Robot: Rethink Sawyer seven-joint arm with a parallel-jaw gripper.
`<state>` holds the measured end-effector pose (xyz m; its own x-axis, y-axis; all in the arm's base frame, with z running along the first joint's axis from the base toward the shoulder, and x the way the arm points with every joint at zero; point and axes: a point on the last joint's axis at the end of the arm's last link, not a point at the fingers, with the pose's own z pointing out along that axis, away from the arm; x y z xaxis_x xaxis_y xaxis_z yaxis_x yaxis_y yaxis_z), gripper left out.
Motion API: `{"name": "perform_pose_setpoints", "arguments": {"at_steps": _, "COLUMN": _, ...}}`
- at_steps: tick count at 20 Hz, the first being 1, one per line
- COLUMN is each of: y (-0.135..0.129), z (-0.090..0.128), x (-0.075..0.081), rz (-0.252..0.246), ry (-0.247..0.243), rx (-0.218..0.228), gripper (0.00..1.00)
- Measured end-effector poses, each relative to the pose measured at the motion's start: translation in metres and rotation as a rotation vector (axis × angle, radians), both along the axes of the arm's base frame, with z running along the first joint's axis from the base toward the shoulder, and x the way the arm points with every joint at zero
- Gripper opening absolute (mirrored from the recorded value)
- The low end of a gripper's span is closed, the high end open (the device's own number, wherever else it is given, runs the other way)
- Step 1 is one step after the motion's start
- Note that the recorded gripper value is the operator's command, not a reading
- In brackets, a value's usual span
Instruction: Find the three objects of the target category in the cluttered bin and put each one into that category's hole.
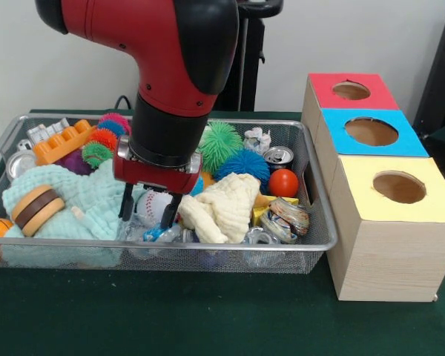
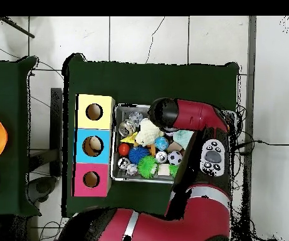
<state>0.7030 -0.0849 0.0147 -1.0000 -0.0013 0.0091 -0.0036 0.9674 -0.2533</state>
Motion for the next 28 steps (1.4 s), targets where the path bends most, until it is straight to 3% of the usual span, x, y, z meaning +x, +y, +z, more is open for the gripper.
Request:
{"name": "perform_pose_setpoints", "arguments": {"at_steps": 12, "y": 0.004, "z": -0.014, "x": 0.003, "rz": 0.011, "ry": -0.044, "rx": -0.005, "gripper": 1.0}}
{"name": "perform_pose_setpoints", "arguments": {"at_steps": 28, "y": -0.002, "z": -0.012, "x": 0.002, "rz": -0.003, "ry": -0.05, "rx": 0.002, "gripper": 1.0}}
